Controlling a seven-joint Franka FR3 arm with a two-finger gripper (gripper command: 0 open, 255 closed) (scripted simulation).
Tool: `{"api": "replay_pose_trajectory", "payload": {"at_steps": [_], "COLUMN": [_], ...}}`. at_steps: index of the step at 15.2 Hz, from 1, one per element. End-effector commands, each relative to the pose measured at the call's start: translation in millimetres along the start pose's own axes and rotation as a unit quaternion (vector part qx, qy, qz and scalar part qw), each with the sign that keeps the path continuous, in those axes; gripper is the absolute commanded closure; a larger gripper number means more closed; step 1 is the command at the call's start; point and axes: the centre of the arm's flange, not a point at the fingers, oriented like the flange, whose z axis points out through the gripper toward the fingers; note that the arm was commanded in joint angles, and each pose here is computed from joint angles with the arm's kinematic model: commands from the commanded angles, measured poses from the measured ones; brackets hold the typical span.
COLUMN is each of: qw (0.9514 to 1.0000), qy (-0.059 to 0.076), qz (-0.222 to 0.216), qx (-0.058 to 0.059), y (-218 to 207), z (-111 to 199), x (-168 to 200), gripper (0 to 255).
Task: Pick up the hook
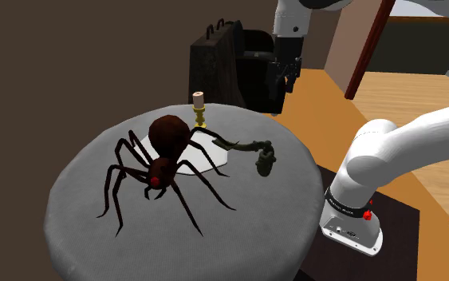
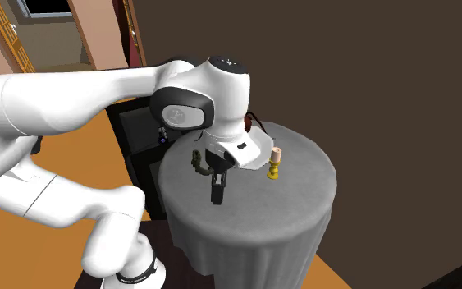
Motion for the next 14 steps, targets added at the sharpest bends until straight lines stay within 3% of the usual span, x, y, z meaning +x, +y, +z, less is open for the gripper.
{"api": "replay_pose_trajectory", "payload": {"at_steps": [1, 14], "qw": [1.0, 0.9952], "qy": [0.0, 0.053], "qz": [0.0, -0.081], "qx": [0.0, -0.01], "y": [0, -153], "z": [0, 61], "x": [0, -69], "gripper": [0, 0]}}
